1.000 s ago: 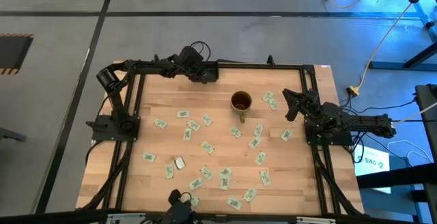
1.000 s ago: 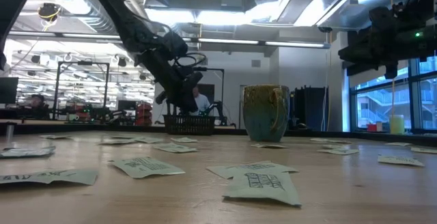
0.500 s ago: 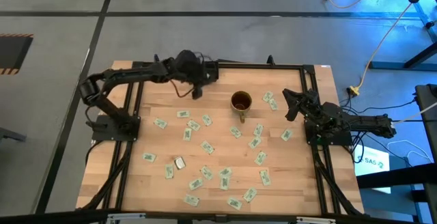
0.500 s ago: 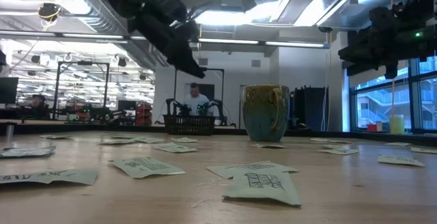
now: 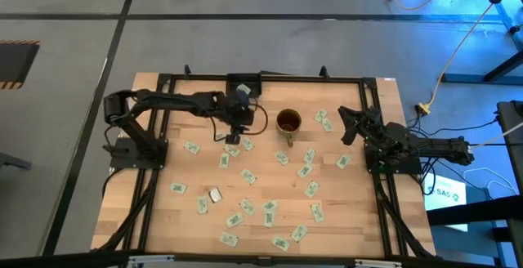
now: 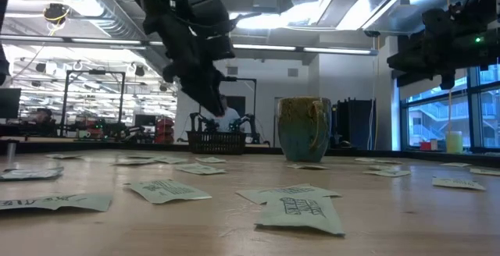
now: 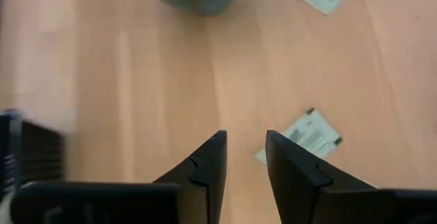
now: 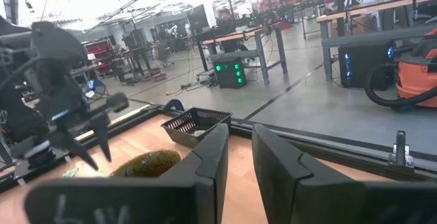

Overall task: Pick and place Stevia / Truvia into bins
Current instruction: Put the stevia packet into the black container

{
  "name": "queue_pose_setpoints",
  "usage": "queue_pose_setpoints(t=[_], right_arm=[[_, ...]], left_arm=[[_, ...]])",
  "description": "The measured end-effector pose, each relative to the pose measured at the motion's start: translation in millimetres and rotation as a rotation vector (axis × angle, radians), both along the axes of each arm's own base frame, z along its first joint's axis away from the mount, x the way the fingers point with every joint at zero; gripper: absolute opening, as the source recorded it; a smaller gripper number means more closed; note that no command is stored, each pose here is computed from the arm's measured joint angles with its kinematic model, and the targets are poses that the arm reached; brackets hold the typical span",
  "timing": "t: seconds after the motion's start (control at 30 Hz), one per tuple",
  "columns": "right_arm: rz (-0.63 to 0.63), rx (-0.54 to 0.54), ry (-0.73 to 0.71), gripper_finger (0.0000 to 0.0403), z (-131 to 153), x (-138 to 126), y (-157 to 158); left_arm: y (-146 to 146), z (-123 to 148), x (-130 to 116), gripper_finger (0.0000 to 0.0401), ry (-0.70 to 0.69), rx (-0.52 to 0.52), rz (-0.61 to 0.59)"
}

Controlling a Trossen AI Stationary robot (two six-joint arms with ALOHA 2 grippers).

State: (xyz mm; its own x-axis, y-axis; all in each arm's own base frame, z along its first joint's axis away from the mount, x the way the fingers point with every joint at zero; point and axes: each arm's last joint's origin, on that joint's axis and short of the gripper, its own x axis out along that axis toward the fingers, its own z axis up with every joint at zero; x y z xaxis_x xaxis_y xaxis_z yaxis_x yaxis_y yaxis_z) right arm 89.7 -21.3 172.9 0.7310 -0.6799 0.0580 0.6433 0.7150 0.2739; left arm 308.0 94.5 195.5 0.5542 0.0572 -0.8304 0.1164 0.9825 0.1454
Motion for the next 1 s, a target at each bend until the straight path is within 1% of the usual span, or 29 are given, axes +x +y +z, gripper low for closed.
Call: queue_pose_setpoints(t=[0.13,0.33,0.53,0.83,1.0], right_arm=[[0.0,0.0,0.0,0.0071,-0.1,0.0,0.0],[0.0,0.002,-0.001,0.0071,0.0,0.0,0.0],[0.0,0.003,-0.003,0.0071,0.0,0.0,0.0],[0.0,0.003,-0.003,0.0071,0.0,0.0,0.0],[0.0,0.003,-0.003,0.0071,0.0,0.0,0.0]], left_arm=[[-8.8,-14.1,6.2,0.0092,0.049,-0.013,-0.027],[-12.9,-34.6,11.8,0.0083,0.127,0.011,-0.02],[-11.6,-51.0,13.9,0.0083,0.182,-0.004,0.032],[-10.8,-66.4,16.7,0.0078,0.229,-0.015,0.036],[-11.4,-70.2,14.7,0.0074,0.263,-0.025,0.034]])
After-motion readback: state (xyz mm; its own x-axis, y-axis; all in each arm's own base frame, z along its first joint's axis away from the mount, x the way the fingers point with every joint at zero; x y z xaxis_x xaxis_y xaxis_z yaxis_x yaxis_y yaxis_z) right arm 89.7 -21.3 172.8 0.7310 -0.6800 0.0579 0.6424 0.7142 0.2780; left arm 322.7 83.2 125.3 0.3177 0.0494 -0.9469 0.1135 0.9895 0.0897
